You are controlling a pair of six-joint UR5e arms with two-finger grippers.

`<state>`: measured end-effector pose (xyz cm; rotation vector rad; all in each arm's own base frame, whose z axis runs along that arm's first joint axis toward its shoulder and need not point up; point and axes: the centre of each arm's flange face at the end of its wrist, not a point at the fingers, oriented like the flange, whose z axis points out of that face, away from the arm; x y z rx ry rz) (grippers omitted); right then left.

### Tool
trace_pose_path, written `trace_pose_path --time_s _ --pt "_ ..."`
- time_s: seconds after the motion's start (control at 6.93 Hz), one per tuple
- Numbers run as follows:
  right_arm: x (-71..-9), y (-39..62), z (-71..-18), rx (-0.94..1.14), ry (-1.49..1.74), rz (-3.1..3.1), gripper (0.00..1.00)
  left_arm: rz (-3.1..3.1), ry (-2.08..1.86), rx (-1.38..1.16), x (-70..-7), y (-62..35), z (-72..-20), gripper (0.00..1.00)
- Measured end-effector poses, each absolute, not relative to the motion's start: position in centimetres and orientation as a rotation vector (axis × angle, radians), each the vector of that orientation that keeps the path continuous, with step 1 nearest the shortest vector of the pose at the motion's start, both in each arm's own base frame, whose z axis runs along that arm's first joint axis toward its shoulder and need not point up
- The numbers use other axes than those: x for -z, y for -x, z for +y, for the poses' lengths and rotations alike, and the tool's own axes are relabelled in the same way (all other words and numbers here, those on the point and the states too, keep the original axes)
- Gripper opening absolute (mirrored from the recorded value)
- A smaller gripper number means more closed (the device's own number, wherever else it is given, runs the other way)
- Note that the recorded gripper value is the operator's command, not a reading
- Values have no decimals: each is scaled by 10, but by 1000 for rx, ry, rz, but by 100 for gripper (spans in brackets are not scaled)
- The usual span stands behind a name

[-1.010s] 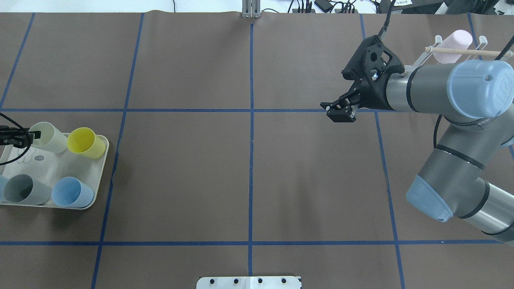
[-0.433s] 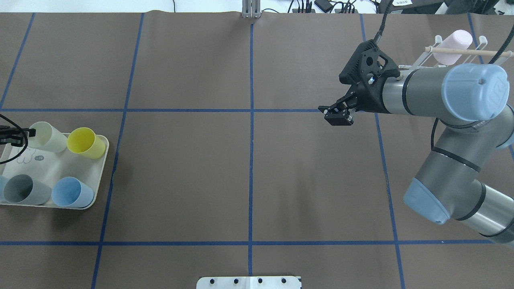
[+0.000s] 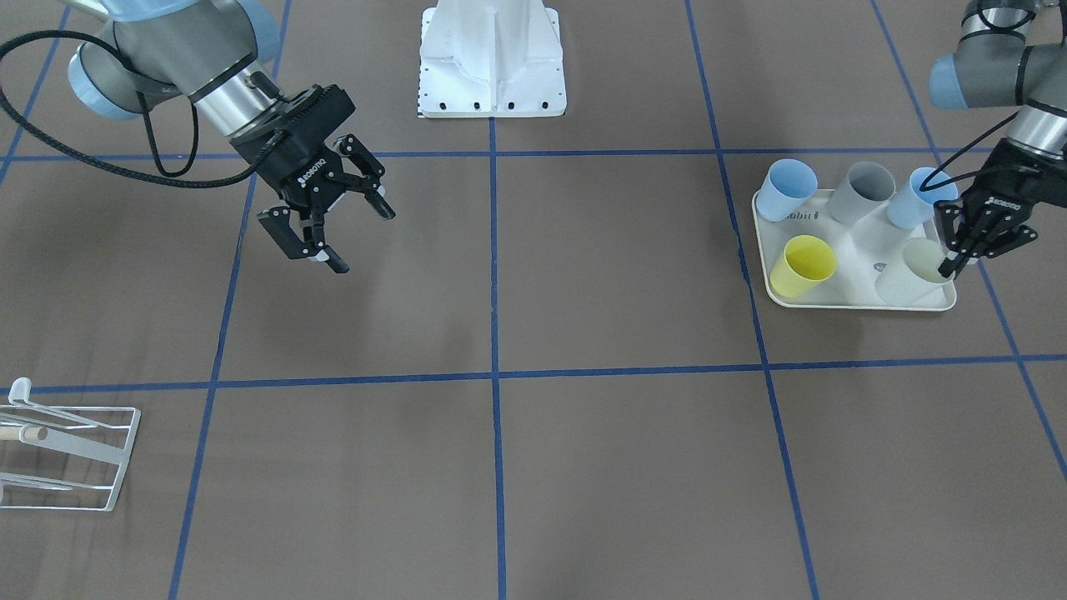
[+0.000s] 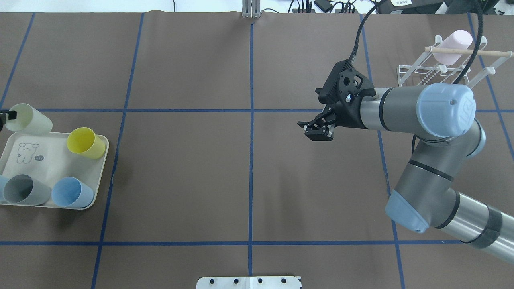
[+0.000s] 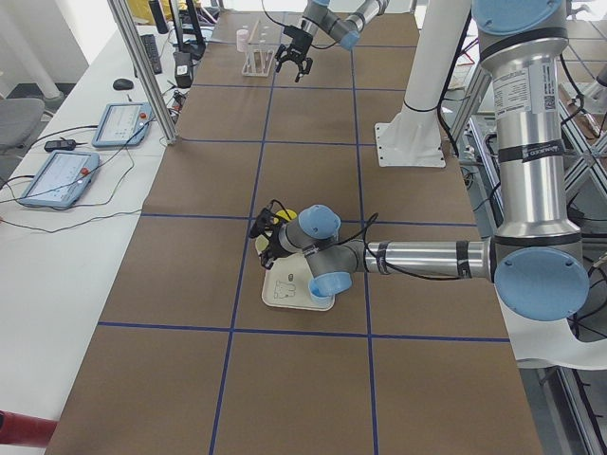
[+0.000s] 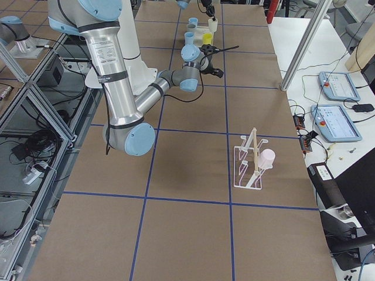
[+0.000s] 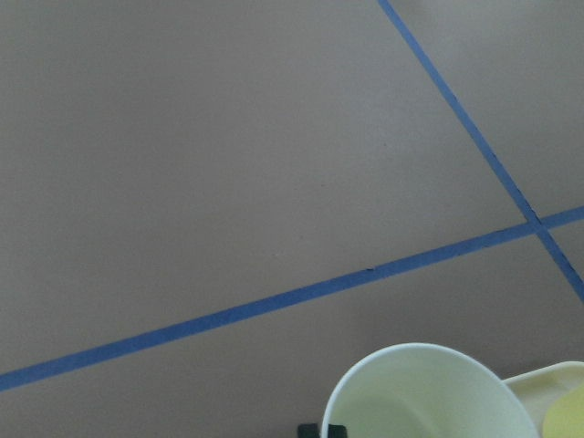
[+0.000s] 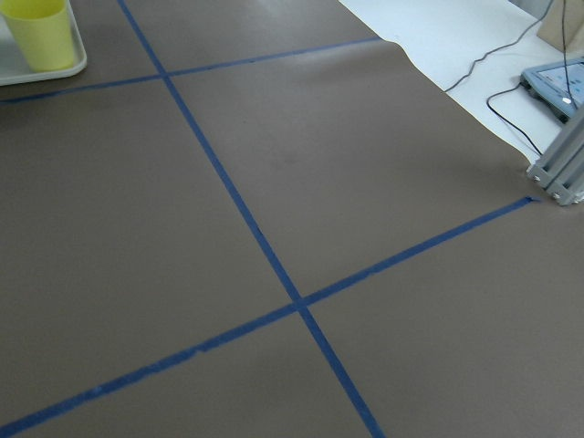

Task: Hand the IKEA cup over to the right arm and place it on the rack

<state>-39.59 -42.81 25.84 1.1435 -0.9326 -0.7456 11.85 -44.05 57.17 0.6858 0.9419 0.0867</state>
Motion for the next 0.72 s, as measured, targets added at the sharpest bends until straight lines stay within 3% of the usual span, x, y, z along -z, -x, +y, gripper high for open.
trace_pose_path --time_s 0.72 --pt "-328 462 -384 758 -1454 -1221 99 1453 -525 66 -357 -141 -433 0"
